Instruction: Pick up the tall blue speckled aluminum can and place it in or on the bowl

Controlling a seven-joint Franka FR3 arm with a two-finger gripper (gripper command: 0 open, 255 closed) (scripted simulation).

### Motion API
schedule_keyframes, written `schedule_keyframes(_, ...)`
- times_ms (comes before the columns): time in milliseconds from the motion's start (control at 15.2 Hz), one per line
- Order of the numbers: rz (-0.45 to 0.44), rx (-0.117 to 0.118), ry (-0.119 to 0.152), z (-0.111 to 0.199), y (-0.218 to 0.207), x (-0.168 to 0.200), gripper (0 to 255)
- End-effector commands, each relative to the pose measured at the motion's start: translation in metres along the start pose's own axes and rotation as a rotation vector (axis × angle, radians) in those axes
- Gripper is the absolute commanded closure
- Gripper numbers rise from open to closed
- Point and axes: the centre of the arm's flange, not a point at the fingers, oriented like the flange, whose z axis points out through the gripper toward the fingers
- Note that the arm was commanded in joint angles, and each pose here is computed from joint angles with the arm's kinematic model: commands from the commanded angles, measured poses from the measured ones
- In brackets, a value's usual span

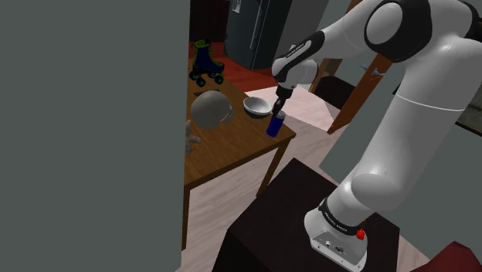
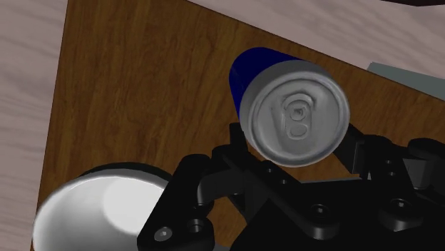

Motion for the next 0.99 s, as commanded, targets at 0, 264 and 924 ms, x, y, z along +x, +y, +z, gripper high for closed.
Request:
schedule_keyframes(0, 0.000, 0.000, 0.000, -0.011, 0.000, -0.001, 255)
schedule_keyframes(264, 0.000, 0.000, 0.000, -0.032, 0.000, -0.001, 255)
schedule_keyframes(924, 0.000, 0.000, 0.000, -0.085, -0.001, -0.002, 255)
